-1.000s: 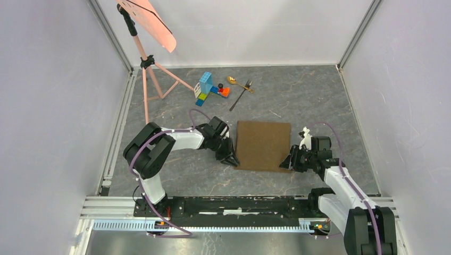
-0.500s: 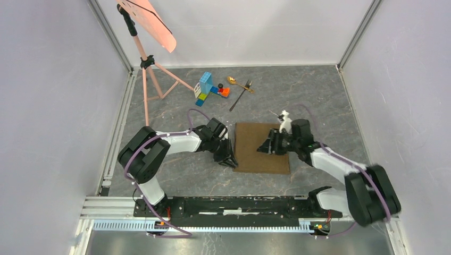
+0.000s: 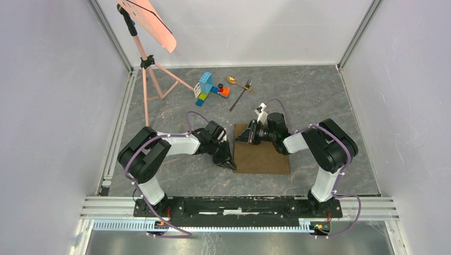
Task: Fold the napkin into a case and place the utensils inside
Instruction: Smooth out the square-folded napkin at the center of the board.
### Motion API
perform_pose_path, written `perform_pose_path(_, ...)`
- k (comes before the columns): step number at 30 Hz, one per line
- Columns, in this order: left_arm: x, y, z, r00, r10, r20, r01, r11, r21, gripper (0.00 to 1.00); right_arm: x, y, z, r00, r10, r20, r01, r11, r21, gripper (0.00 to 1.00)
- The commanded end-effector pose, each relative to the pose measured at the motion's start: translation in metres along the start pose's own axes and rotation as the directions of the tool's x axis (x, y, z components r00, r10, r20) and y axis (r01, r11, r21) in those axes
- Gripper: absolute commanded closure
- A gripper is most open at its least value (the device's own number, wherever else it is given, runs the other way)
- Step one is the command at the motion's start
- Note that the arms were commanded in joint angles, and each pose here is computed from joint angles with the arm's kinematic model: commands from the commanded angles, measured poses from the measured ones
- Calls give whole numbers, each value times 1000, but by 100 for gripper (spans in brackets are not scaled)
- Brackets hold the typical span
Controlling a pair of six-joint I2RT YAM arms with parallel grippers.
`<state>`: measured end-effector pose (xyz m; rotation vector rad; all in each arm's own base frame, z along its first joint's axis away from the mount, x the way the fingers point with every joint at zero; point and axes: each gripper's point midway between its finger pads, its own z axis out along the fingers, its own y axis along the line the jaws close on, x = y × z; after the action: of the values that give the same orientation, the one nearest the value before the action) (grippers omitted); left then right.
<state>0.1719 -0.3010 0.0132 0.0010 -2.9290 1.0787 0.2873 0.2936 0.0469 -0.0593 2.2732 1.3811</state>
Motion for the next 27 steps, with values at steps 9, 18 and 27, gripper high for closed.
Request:
perform_pose_path(9,13,46,9,999,-44,-3,43,988,-150,90,-51,-30,52,990,-113,90,108,993,58,77)
perform_pose_path(18,19,49,7,999,-51,3,51,989,-142,92,-78,-81,76,988,-123,88,112,987,118,67)
perform_pose_path(27,5,21,-5,999,39,34,-36,995,-92,86,-161,-21,37,932,-362,13,349,907,236,55)
